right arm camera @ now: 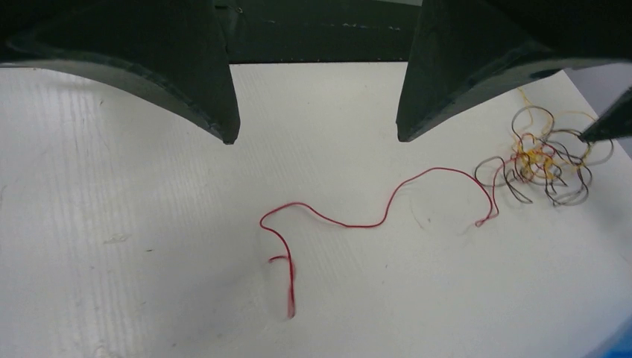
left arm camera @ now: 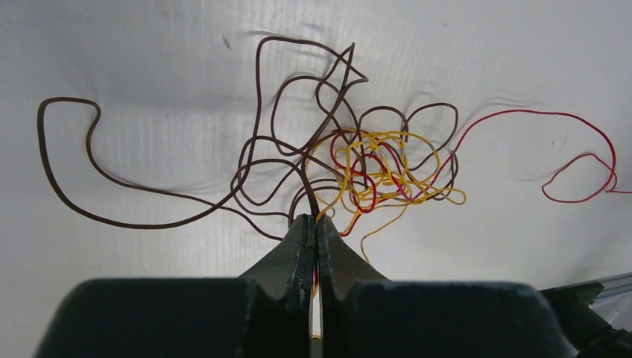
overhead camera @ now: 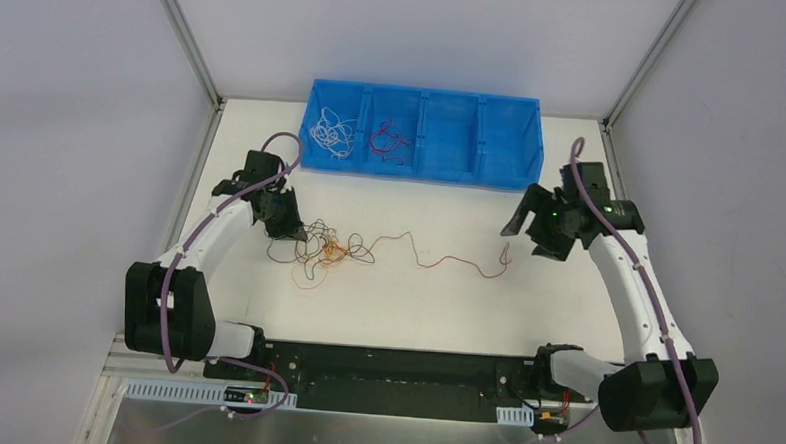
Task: Untangle the cables
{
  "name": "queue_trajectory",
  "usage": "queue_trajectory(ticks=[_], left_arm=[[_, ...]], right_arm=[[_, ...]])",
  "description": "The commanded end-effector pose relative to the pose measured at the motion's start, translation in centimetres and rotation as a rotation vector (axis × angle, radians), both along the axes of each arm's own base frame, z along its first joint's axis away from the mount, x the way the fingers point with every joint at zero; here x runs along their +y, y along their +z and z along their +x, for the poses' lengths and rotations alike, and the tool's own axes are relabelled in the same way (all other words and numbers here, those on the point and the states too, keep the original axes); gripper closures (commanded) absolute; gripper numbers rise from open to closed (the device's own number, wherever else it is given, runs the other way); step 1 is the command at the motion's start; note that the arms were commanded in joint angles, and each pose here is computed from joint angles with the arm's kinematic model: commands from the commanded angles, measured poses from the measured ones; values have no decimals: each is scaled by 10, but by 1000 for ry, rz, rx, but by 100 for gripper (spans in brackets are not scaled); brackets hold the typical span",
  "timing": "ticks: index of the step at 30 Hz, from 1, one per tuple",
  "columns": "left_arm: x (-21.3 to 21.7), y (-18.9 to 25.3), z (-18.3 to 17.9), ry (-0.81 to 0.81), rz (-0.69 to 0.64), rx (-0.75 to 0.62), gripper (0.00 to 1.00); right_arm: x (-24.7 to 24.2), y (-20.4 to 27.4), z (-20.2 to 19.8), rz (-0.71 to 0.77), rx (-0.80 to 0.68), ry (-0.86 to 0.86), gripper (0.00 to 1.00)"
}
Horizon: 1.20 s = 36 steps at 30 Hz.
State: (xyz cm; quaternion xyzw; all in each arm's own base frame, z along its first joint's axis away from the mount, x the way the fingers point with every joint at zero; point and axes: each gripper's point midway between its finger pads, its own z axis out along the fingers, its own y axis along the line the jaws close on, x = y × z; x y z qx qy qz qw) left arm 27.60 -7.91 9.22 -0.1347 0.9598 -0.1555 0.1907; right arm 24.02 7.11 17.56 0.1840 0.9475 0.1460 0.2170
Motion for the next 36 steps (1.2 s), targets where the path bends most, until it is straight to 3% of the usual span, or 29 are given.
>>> queue_trajectory(ticks=[1, 13, 19, 23, 25, 27, 31, 36], left_arm=[[-14, 18, 13, -60, -18, -59, 100], [-18, 15, 15, -71, -20, -57, 100], [-16, 10, 15, -55, -12, -49, 100], [-16, 6, 16, -34, -13, -40, 100], [-14, 3, 16, -20, -6, -32, 100], [-12, 1, 17, -7, -1, -27, 100], [0, -3, 17, 53, 42, -21, 100], [25, -16, 8, 166, 79, 24, 100]], right_arm=[[54, 9, 20, 3, -43, 192, 19], [194, -55, 75, -171, 81, 484, 19], [213, -93, 91, -256, 159, 515, 28], [208, -116, 78, -264, 217, 530, 51], [200, -122, 69, -274, 232, 530, 68], [189, -120, 63, -288, 226, 521, 97], [149, -89, 59, -311, 151, 412, 100], [50, -39, 58, -310, 34, 100, 100]])
